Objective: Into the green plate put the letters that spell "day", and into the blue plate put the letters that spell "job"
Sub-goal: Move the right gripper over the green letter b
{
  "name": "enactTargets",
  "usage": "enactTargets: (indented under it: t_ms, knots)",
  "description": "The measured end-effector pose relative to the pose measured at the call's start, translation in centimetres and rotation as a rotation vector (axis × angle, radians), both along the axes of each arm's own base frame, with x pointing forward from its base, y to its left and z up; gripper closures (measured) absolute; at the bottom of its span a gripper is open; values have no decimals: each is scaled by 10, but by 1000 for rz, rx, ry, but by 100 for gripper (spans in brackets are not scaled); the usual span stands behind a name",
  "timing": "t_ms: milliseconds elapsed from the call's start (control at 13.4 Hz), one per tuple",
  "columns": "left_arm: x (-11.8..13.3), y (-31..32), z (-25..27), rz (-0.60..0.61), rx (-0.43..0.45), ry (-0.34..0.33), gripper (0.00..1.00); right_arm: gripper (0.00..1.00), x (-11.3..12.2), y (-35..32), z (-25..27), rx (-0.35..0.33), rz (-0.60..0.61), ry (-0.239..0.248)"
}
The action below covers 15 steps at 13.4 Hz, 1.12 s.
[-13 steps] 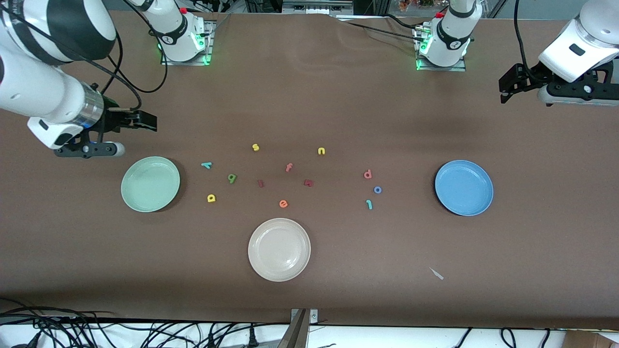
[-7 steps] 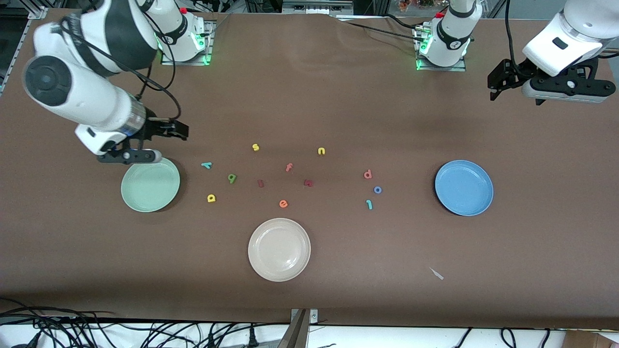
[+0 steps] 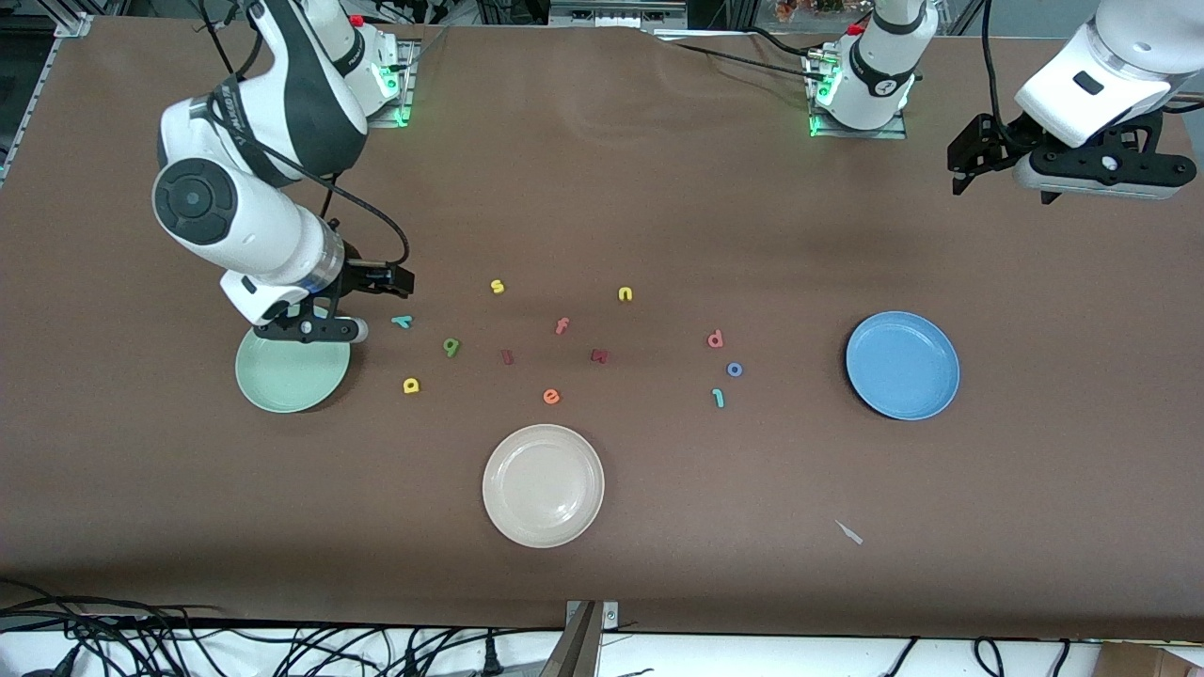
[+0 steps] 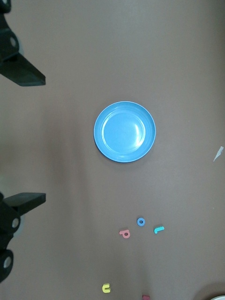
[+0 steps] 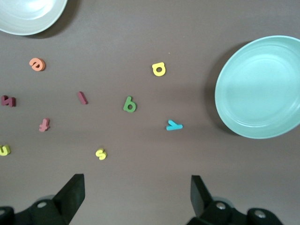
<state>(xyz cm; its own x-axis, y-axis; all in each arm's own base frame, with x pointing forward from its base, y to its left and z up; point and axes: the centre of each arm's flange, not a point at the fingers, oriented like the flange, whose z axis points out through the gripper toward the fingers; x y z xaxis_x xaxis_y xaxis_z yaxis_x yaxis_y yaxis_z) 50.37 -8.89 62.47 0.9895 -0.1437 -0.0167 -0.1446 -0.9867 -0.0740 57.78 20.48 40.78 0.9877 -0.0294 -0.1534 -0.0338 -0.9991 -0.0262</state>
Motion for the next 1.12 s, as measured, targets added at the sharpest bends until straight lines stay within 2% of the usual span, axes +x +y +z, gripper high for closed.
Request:
enactTargets:
  t_ms: [224, 448, 597, 1119]
  knots:
    - [4, 17, -4, 35, -7, 13, 0, 0, -4, 0, -21, 0, -20, -10]
    - [13, 61, -13, 136, -95, 42, 0, 0, -6, 7, -43, 0, -36, -14]
    - [15, 78, -17, 173, -123, 56, 0, 0, -6, 10, -63, 7, -40, -29]
    - [14, 66, -17, 154, -123, 58, 0, 0, -10, 33, -128, 16, -48, -34]
